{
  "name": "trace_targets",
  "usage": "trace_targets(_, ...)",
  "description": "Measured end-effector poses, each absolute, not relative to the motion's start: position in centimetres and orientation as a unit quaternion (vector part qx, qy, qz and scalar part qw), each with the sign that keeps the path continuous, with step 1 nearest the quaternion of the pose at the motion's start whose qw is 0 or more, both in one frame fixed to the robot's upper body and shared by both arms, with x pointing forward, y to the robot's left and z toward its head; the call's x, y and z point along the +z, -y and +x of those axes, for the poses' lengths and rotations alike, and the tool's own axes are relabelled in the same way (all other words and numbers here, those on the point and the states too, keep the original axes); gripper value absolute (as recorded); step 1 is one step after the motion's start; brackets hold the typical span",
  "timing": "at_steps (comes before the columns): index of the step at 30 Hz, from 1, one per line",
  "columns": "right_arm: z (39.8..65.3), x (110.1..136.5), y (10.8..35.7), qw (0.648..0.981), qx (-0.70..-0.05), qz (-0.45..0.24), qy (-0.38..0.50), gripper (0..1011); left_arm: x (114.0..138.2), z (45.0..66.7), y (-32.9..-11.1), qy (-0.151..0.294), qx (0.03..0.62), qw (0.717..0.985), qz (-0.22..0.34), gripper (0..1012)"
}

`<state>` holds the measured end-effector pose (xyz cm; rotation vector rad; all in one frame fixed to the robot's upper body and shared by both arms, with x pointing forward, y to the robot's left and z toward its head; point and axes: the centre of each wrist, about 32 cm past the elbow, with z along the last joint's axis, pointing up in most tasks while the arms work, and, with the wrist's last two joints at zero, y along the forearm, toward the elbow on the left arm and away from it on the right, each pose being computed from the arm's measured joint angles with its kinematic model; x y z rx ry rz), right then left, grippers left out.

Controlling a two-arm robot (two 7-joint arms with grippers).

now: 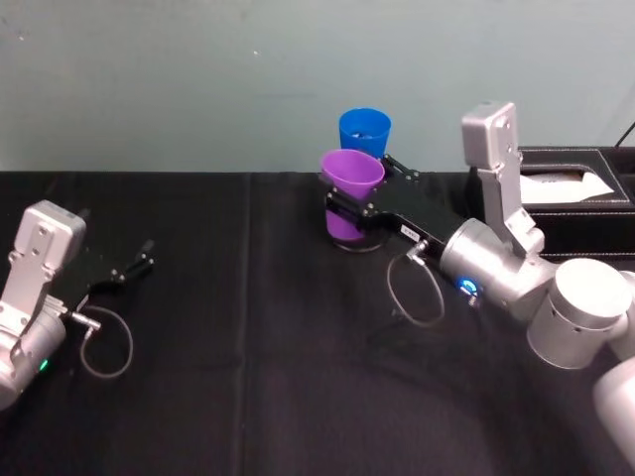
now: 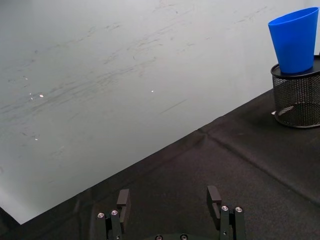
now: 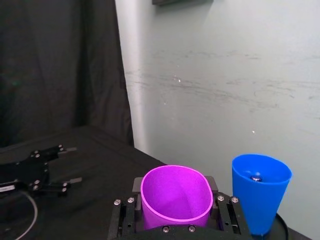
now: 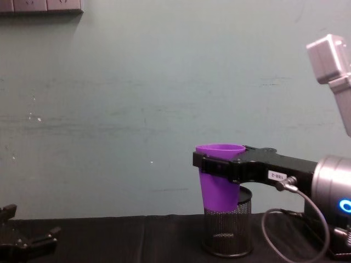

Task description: Pick up one cup with a gripper and tap it against the other cup.

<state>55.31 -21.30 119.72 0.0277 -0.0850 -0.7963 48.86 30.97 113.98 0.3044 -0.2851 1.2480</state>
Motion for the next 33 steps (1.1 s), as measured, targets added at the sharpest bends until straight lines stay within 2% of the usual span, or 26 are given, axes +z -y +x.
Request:
trace_targets(6,53.4,119.0,21.8,0.920,-0.389,0.010,0.050,731,114.0,48.9,-31.0,0.132,0.580,0.791,0.141,1000)
trace_targets(13,51.3,116.8,22.4,0.917,-0.394,-0.001,0.052,731,114.0,48.9,-31.0,0.132,0.580,0.791,0.141,1000)
trace_targets(33,49.8,111.5,23.1,0.908,-0.419,-0.001,0.025,731,114.0,48.9,-31.0,0.132,0.580,0.791,0.141,1000)
